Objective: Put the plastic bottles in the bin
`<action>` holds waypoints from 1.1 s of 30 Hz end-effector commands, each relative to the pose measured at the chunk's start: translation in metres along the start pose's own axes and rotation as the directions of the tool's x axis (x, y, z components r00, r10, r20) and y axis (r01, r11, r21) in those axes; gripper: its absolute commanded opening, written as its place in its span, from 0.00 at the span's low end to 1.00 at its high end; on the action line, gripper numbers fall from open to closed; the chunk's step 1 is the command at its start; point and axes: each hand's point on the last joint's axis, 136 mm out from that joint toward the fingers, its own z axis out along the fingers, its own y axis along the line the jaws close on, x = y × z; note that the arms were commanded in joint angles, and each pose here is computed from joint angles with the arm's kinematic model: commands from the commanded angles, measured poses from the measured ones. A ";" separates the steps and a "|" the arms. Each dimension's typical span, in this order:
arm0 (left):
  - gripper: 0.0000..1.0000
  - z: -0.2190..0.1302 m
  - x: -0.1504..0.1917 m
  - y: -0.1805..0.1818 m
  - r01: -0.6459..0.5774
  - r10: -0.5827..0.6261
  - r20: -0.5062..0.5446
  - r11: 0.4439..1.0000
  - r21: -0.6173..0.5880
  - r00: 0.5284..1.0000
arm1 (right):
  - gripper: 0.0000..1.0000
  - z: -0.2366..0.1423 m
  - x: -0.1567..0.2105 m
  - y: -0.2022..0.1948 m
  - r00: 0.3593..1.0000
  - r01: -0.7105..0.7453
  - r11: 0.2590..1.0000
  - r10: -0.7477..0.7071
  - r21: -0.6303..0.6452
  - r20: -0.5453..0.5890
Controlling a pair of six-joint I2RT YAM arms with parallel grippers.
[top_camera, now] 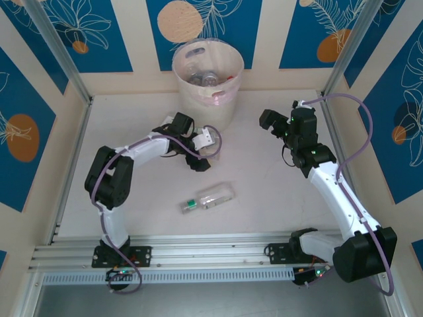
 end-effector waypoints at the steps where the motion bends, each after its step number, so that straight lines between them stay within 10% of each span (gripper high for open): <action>1: 0.94 -0.003 0.001 0.011 -0.092 0.089 -0.037 0.992 -0.086 0.995 | 1.00 -0.002 -0.001 0.000 1.000 -0.028 1.000 0.028 -0.009 0.008; 12: 0.95 0.024 0.004 0.039 -0.301 0.281 -0.148 0.945 -0.131 0.948 | 1.00 -0.001 0.004 -0.005 0.999 -0.035 0.999 0.035 0.006 -0.008; 33: 0.64 0.055 0.007 0.019 -0.403 0.390 -0.156 0.913 -0.061 0.907 | 1.00 0.001 0.007 -0.014 0.999 -0.035 0.999 0.035 0.032 -0.017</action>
